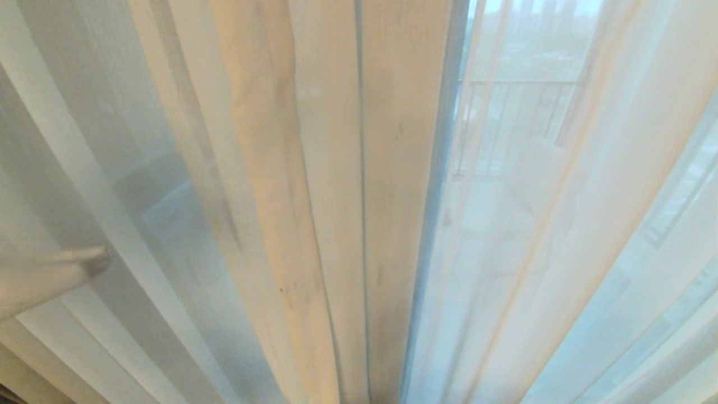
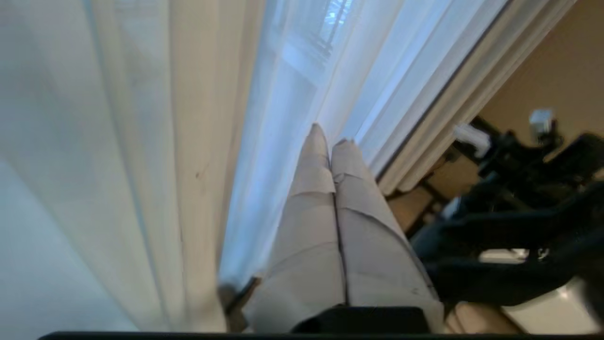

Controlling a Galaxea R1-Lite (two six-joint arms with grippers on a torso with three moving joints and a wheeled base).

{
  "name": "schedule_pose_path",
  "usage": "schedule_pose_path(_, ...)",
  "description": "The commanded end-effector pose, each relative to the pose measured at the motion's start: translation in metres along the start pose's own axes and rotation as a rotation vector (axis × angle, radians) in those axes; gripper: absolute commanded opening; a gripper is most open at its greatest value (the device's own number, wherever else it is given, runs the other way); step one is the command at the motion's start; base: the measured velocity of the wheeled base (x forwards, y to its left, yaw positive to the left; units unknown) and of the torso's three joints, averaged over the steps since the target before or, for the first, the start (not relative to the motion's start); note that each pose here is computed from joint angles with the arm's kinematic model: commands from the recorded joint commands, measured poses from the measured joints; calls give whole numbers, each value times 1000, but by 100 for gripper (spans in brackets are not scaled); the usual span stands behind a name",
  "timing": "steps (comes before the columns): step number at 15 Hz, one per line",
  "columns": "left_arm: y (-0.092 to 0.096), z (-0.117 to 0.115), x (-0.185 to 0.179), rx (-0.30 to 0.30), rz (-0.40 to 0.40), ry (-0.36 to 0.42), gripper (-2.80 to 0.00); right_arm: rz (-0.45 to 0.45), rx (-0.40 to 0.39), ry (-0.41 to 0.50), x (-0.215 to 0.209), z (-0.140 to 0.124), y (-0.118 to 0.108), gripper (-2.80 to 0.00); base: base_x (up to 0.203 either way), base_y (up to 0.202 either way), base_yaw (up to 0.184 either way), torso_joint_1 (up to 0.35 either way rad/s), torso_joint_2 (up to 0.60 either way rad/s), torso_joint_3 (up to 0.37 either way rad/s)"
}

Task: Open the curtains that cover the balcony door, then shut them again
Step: Close the outer curtains on both sides

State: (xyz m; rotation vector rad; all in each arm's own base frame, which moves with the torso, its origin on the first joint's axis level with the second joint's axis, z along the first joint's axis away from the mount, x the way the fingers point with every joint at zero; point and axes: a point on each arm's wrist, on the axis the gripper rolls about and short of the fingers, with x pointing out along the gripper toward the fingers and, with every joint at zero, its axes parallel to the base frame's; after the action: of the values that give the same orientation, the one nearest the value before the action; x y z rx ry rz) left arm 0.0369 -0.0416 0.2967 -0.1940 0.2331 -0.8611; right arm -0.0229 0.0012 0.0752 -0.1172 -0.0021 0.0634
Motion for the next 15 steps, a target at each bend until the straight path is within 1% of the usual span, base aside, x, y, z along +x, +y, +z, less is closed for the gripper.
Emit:
schedule_pose_path(1, 0, -5, -20, -1, -4, -18, -280, 1, -1, 1, 0, 0, 0, -280, 0, 0, 0, 0, 0, 0)
schedule_pose_path(2, 0, -6, -22, -1, -1, -12, -280, 1, -1, 1, 0, 0, 0, -280, 0, 0, 0, 0, 0, 0)
schedule_pose_path(4, 3, -18, -28, -4, 13, -9, -280, 1, -1, 1, 0, 0, 0, -280, 0, 0, 0, 0, 0, 0)
schedule_pose_path(6, 7, -27, -33, -5, 78, -18, -280, 1, -1, 1, 0, 0, 0, -280, 0, 0, 0, 0, 0, 0)
schedule_pose_path(8, 10, -37, -40, -7, 150, -46, -280, 1, -1, 1, 0, 0, 0, -280, 0, 0, 0, 0, 0, 0)
schedule_pose_path(9, 12, -41, -43, -14, 224, -65, -280, 1, -1, 1, 0, 0, 0, -280, 0, 0, 0, 0, 0, 0)
schedule_pose_path(12, 17, -60, -48, -46, 488, -119, -280, 1, -1, 1, 0, 0, 0, -280, 0, 0, 0, 0, 0, 0)
schedule_pose_path(13, 18, -69, -50, -54, 581, -137, -280, 1, -1, 1, 0, 0, 0, -280, 0, 0, 0, 0, 0, 0)
schedule_pose_path(15, 17, -93, -56, -54, 744, -172, -280, 1, -1, 1, 0, 0, 0, -280, 0, 0, 0, 0, 0, 0)
